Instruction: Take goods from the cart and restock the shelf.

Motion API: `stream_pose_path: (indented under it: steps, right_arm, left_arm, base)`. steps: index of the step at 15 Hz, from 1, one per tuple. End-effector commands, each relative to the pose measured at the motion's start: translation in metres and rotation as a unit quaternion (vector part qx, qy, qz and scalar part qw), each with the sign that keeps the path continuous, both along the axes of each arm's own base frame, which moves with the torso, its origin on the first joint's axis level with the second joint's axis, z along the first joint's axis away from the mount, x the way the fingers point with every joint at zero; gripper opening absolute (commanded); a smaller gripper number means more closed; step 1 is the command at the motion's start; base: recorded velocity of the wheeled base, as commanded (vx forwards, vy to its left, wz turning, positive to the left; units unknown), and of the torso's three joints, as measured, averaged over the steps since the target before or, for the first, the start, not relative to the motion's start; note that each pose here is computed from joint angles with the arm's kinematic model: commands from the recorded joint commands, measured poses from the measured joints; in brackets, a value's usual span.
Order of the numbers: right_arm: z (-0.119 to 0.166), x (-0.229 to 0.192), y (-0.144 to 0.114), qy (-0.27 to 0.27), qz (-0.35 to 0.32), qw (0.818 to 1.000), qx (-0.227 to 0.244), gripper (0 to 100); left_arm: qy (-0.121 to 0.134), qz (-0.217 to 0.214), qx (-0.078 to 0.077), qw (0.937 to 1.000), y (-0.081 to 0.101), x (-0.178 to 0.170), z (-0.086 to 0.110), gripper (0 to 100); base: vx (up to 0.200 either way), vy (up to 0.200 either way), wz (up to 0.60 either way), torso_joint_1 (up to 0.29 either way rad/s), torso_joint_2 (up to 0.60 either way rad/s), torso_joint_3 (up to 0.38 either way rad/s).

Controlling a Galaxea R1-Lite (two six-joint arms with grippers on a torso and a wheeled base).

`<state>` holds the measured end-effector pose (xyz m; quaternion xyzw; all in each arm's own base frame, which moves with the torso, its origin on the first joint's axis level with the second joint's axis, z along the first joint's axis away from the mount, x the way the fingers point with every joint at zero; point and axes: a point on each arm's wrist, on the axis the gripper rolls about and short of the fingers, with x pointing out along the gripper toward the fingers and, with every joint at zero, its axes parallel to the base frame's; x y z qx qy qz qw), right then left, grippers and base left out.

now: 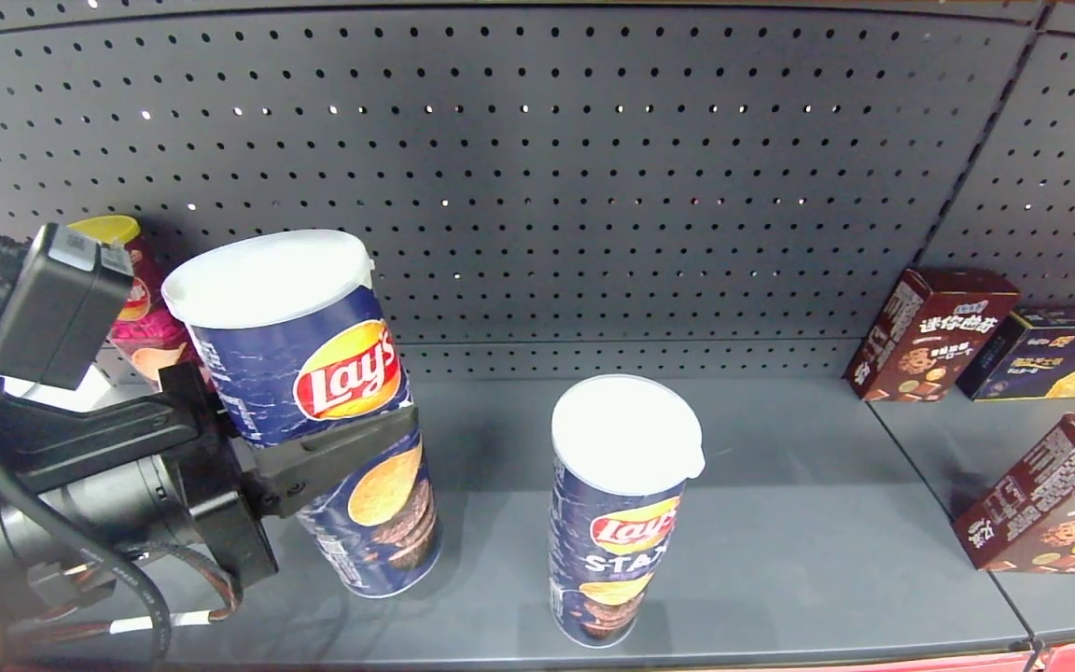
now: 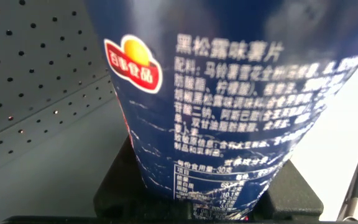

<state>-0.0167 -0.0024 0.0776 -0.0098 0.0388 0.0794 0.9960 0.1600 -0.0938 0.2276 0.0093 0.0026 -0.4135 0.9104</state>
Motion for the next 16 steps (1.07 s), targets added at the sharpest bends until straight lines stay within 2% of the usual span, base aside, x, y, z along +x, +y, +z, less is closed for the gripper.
stream_pose_path:
  steps: [1,2,5,8,10,11,16]
  right_arm:
    - [0.001,0.004,0.004,0.026,-0.137,0.990,0.001,100]
    - [0.000,0.001,0.005,0.004,-0.143,0.990,0.003,100]
    - [0.000,0.001,0.005,0.007,-0.134,0.991,0.001,100]
    - [0.000,0.001,0.005,0.006,-0.115,0.993,0.005,100]
    - [0.000,0.001,0.002,0.005,-0.029,1.000,0.003,100]
    - [0.000,0.001,0.001,0.007,-0.017,1.000,0.004,100]
    - [0.000,0.001,0.001,0.007,-0.023,1.000,0.003,100]
  left_arm:
    - [0.006,0.001,0.003,1.0000,0.000,0.000,-0.004,0]
    - [0.009,-0.001,0.007,0.9999,0.000,-0.001,-0.007,0]
    - [0.022,-0.004,0.013,0.9997,0.001,-0.004,-0.015,0]
    - [0.021,-0.009,0.013,0.9997,0.001,-0.004,-0.015,0]
    - [0.017,-0.012,0.011,0.9997,0.000,-0.004,-0.013,0]
    - [0.016,-0.012,0.010,0.9998,0.000,-0.003,-0.012,0]
    - [0.016,-0.008,0.009,0.9998,0.001,-0.003,-0.011,0]
  base:
    - [0.000,0.000,0.00,0.000,0.00,0.000]
    - [0.000,0.000,0.00,0.000,0.00,0.000]
    - [0.000,0.000,0.00,0.000,0.00,0.000]
    - [0.000,0.000,0.00,0.000,0.00,0.000]
    - [0.000,0.000,0.00,0.000,0.00,0.000]
    - [0.000,0.000,0.00,0.000,0.00,0.000]
    - [0.000,0.000,0.00,0.000,0.00,0.000]
